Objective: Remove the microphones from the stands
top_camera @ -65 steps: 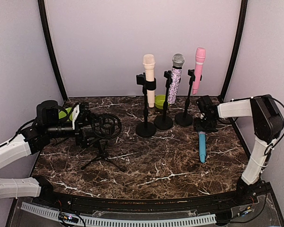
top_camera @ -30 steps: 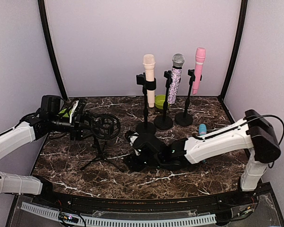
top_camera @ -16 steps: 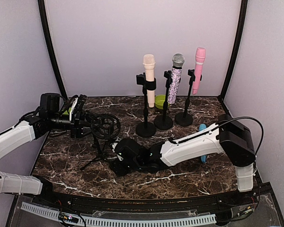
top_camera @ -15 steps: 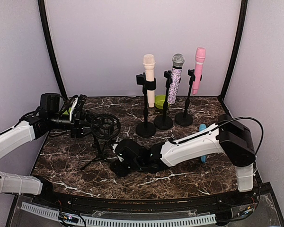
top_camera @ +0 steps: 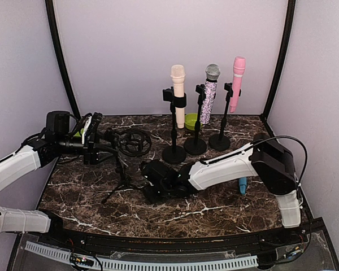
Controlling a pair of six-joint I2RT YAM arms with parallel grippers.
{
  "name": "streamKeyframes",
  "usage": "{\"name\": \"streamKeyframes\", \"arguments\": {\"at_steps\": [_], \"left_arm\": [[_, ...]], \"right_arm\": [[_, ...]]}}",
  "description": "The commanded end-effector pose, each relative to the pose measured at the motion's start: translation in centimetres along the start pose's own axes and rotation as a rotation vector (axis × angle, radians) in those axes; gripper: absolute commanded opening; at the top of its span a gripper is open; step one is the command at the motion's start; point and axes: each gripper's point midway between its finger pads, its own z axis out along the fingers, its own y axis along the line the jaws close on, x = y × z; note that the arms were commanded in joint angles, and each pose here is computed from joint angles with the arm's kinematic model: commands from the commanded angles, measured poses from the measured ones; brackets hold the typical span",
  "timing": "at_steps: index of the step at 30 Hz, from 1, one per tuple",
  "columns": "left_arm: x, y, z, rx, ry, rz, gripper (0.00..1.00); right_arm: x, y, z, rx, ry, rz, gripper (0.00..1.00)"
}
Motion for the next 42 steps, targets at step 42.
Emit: {"name": "streamKeyframes", "arguments": {"at_steps": [42], "left_arm": [[-2.7, 3.5, 2.7, -0.137, 0.013, -0.091, 0.25]], "right_arm": [[-7.6, 0.0, -13.7, -0.393, -0.376, 0.364, 0.69]]}}
